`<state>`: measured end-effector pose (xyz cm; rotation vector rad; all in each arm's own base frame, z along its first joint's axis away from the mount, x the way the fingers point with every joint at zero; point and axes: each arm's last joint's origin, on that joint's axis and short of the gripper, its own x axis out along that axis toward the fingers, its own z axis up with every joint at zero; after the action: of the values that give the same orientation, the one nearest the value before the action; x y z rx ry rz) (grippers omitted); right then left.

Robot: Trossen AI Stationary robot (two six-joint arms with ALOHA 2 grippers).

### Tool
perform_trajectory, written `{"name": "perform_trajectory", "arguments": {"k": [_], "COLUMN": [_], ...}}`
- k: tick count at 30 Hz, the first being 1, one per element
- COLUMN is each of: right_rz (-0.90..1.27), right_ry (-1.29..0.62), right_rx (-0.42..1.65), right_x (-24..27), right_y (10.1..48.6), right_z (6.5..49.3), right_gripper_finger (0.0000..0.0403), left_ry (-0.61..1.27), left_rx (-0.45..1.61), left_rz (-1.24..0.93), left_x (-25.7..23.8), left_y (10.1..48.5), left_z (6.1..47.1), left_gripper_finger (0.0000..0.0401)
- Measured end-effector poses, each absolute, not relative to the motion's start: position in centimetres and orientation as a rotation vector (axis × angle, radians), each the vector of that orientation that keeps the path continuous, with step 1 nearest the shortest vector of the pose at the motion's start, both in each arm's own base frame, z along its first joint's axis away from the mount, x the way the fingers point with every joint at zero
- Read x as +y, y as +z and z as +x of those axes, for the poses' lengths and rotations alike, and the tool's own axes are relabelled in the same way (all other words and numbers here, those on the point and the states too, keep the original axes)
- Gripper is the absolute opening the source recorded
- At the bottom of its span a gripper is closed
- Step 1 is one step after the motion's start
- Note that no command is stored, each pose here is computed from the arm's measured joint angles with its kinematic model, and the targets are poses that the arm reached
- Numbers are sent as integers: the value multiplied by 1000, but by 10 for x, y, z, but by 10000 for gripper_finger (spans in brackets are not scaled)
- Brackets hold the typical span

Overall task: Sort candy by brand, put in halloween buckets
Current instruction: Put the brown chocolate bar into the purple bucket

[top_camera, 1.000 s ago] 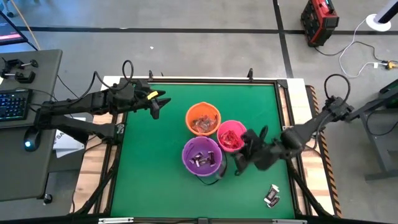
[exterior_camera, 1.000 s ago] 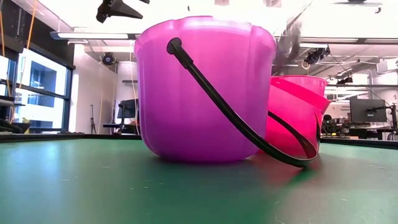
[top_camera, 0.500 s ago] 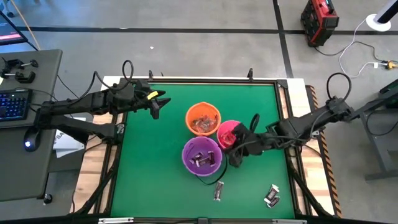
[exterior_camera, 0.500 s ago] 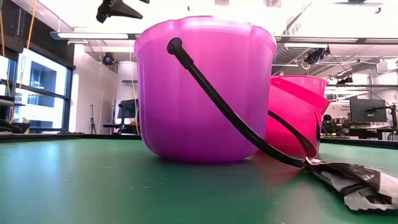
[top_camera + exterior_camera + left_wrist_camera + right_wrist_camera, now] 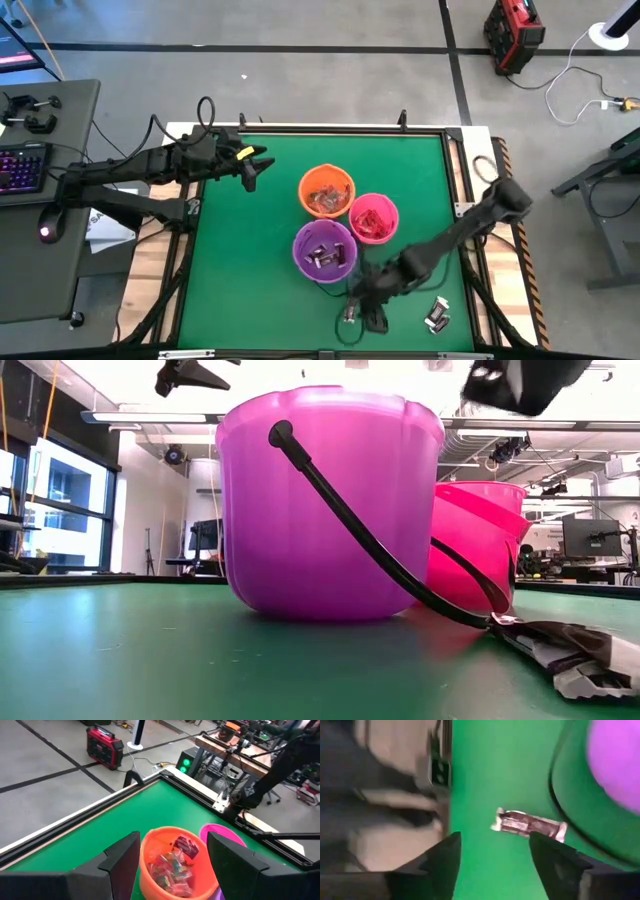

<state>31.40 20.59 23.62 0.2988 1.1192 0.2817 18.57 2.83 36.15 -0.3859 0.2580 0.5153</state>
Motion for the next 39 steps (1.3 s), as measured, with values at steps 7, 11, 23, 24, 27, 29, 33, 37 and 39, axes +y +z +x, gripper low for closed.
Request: {"name": "perform_trajectory", "arguments": {"k": [7, 11, 23, 24, 27, 29, 33, 37, 39], "right_rz": [-166, -365, -674, -685, -715, -744, -805, -813, -815], "right_ry": [519, 582, 760, 765, 779, 784, 819, 832, 830], "right_rx": [1160, 1145, 998, 998, 1004, 994, 922, 882, 904], "right_x": [227, 229, 228, 228, 228, 228, 231, 233, 231], "right_y": [195, 182, 175, 172, 166, 166, 167, 164, 159], "right_z": [319, 320, 330, 332, 333, 333, 335, 340, 341], "right_gripper_finger": [243, 243, 243, 243, 243, 243, 243, 243, 243], "left_ry": [509, 509, 511, 512, 514, 516, 520, 524, 525], "left_rx": [260, 260, 266, 270, 283, 292, 314, 335, 343], "left_rz": [-387, -387, -387, -386, -384, -382, -379, -375, -375], "left_x": [28, 28, 28, 28, 29, 29, 29, 30, 30], "left_y": [361, 361, 360, 360, 358, 356, 352, 348, 346], "left_z": [186, 186, 187, 188, 191, 194, 199, 205, 207], "left_gripper_finger": [220, 220, 220, 220, 220, 220, 220, 220, 220]}}
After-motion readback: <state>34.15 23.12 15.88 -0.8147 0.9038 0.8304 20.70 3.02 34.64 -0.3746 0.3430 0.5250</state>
